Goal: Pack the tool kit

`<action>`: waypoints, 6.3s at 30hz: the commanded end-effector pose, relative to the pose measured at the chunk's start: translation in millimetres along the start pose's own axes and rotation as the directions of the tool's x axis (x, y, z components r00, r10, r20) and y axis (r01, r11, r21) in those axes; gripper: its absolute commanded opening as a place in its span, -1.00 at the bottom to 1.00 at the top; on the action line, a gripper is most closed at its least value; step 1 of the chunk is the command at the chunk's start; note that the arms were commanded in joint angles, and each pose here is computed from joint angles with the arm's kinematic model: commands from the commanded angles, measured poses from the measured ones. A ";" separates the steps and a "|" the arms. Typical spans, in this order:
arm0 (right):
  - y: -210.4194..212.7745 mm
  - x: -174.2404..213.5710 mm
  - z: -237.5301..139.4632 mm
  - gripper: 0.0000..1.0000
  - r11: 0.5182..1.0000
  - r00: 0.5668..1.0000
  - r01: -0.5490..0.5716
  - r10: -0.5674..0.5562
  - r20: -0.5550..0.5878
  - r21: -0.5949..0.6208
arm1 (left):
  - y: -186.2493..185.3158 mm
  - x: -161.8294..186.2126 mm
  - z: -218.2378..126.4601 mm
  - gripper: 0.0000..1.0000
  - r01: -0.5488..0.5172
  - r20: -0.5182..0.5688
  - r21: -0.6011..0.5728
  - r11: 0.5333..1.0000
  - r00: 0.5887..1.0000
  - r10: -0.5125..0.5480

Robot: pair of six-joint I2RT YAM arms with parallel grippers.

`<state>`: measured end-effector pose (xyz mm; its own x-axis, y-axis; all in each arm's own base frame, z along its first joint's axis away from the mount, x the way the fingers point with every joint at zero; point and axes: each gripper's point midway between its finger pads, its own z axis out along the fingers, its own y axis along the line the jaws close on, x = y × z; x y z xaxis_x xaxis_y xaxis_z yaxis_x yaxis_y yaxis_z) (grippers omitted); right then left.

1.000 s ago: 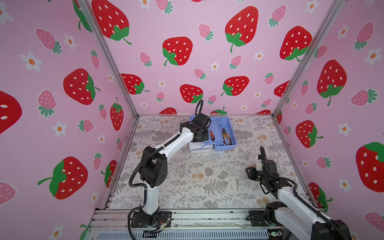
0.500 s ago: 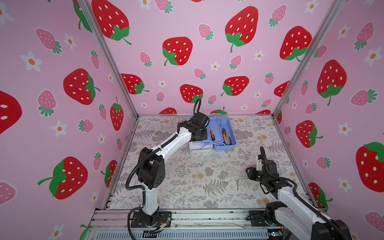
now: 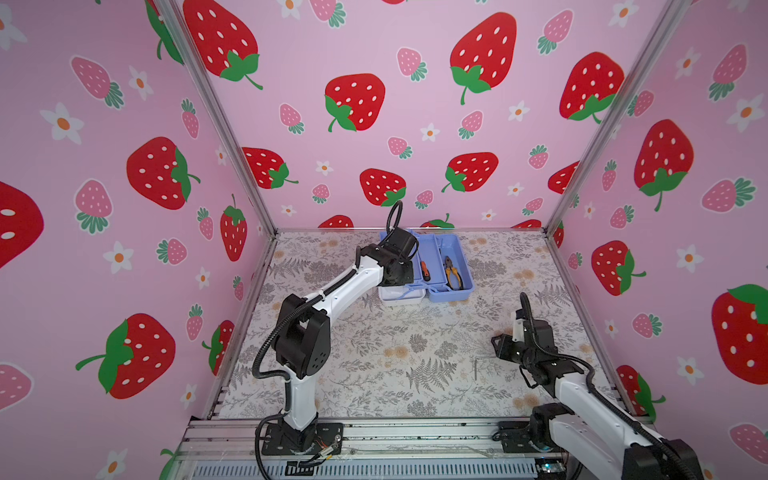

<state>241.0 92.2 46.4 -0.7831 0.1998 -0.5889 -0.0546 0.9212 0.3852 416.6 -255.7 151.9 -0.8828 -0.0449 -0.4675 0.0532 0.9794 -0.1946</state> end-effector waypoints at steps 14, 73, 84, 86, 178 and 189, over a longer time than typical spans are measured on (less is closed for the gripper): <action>-2.9 2.8 1.4 -0.37 1.000 1.000 0.000 0.000 -0.003 0.005 | 8.2 -18.0 11.1 -1.00 0.016 0.005 -0.021 1.000 1.000 -0.016; 29.7 63.9 33.5 -0.66 0.987 0.960 -0.021 0.065 -0.273 0.162 | -19.4 144.6 -17.6 -0.96 -0.103 -0.086 0.320 0.942 0.987 0.137; 116.5 62.2 76.9 -0.67 1.000 0.956 0.015 -0.020 -0.294 -0.022 | -48.8 190.3 -11.6 -0.79 -0.181 -0.128 0.387 0.904 0.961 0.247; 117.8 52.5 72.8 -0.66 1.000 0.965 0.023 -0.028 -0.260 -0.019 | -55.6 196.8 -11.4 -0.75 -0.200 -0.134 0.394 0.897 0.953 0.272; 10.9 31.8 13.4 -0.60 1.000 0.993 0.009 -0.012 -0.116 -0.026 | -143.3 229.9 61.3 -0.32 -0.213 -0.304 0.020 0.977 0.929 0.209; 15.1 11.9 -4.1 -0.58 0.998 1.000 0.001 0.001 0.029 -0.057 | -131.2 238.1 68.1 -0.47 -0.260 -0.359 -0.100 0.960 0.910 0.209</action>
<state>230.4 112.4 52.8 -0.7686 0.1932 -0.6099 -0.1148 0.8962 0.4286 237.0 -428.3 19.7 -0.9493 0.2368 -0.2065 0.2585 0.9623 -0.0849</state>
